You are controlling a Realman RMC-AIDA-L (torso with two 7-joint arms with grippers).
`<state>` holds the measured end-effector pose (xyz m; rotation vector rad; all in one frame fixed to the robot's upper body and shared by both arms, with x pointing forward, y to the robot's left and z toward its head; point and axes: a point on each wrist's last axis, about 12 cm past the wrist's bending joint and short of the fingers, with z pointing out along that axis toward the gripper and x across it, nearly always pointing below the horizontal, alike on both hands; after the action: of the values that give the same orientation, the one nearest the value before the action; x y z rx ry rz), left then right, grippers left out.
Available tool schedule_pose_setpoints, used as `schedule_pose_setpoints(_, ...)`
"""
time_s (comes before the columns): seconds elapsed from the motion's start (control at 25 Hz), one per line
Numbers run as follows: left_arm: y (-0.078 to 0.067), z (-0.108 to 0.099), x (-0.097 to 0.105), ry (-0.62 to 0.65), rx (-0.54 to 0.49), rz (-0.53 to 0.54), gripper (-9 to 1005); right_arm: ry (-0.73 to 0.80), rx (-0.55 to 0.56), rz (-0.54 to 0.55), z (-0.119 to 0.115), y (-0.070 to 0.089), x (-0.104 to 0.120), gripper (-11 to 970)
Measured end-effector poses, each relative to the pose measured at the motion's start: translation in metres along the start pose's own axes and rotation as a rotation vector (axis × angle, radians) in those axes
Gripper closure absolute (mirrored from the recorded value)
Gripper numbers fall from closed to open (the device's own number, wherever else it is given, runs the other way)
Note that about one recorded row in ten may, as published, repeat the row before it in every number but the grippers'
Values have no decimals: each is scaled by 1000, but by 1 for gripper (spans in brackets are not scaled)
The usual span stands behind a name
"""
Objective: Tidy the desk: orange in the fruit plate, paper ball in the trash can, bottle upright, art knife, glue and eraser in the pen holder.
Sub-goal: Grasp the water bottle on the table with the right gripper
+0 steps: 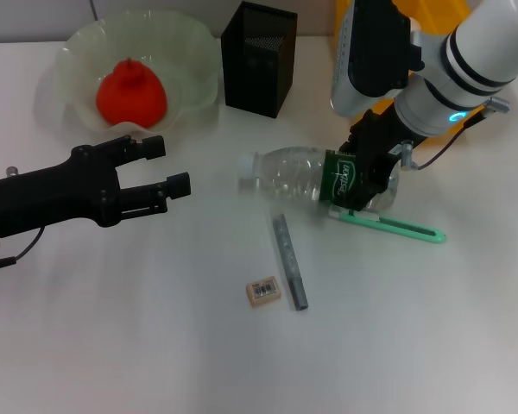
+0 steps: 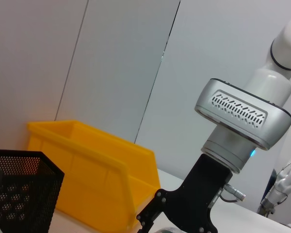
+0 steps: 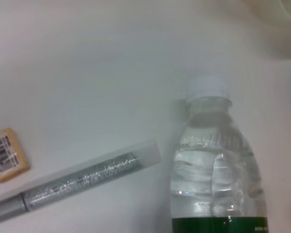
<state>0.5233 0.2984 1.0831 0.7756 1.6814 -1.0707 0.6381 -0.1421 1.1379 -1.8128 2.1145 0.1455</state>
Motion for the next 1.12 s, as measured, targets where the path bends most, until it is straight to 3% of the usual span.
schedule_pose_setpoints(1.12,1,1,-3,5,7,9,160,94,-20,155,2,1,7,158)
